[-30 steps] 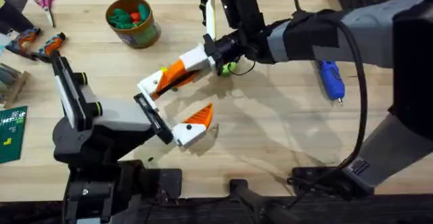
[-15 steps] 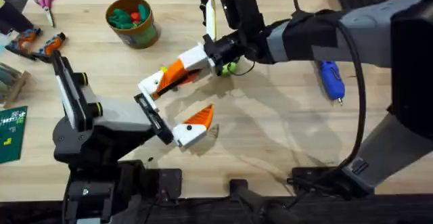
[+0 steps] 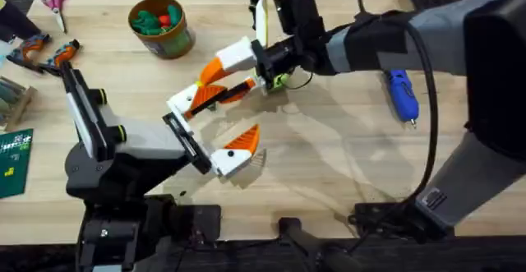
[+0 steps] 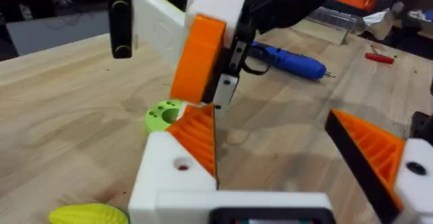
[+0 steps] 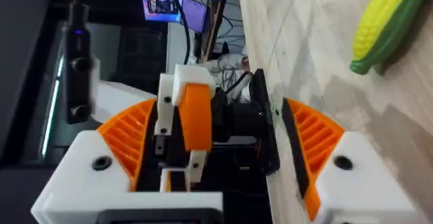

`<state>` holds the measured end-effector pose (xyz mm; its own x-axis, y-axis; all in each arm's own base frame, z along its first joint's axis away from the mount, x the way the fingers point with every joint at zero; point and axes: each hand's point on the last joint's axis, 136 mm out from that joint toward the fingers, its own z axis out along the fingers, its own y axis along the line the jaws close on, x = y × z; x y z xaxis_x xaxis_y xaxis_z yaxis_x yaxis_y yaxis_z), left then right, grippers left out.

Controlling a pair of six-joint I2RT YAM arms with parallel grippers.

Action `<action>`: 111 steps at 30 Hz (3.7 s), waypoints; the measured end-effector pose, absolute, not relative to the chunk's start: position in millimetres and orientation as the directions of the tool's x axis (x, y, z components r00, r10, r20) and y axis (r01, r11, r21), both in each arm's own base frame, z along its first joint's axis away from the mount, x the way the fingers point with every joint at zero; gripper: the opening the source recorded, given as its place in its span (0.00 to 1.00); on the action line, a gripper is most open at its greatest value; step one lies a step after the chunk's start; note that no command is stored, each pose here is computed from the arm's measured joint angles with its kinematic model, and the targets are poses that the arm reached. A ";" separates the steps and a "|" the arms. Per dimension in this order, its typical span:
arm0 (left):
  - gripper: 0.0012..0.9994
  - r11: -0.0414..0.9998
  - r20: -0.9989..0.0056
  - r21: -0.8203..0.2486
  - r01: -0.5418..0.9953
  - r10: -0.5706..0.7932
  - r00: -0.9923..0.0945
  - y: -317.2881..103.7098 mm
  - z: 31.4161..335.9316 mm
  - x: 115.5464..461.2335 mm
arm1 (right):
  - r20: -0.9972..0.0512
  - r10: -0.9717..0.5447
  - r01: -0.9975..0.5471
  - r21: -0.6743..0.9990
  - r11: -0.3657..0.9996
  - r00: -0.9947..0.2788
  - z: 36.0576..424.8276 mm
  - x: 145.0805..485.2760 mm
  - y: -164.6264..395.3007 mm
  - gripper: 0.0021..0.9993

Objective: Pick up the gripper from the table and insert it into the empty holder that is missing its gripper. Then pick up a screw, insert it into the mounting hole, and use the screwdriver to tighten it. Finally, clean up the table by picking up the vegetable and placing it into the bucket.

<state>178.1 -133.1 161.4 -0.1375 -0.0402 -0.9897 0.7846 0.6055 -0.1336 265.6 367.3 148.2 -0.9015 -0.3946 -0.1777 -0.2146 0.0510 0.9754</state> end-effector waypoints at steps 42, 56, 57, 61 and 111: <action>0.99 0.642 -0.991 -0.124 0.757 -0.040 -0.128 -128.2 161.7 184.4 | -0.356 -0.338 -0.461 0.355 0.813 -0.871 173.4 290.6 195.7 0.99; 0.99 0.642 -0.991 -0.121 0.757 -0.038 -0.126 -128.1 161.7 184.4 | -0.569 -0.180 -0.424 0.332 0.843 -0.803 127.8 288.4 192.5 0.99; 0.99 0.642 -0.991 -0.121 0.757 -0.038 -0.126 -128.1 161.7 184.4 | -0.579 -0.183 -0.432 0.327 0.840 -0.794 126.8 292.4 195.3 0.99; 0.99 0.642 -0.991 -0.121 0.757 -0.038 -0.126 -128.1 161.7 184.4 | -0.601 -0.222 -0.473 0.299 0.829 -0.768 118.3 299.9 208.0 0.99; 0.99 0.642 -0.991 -0.121 0.757 -0.038 -0.126 -128.1 161.7 184.4 | -0.480 -0.477 -0.587 0.100 0.804 -0.736 60.9 336.5 241.1 0.49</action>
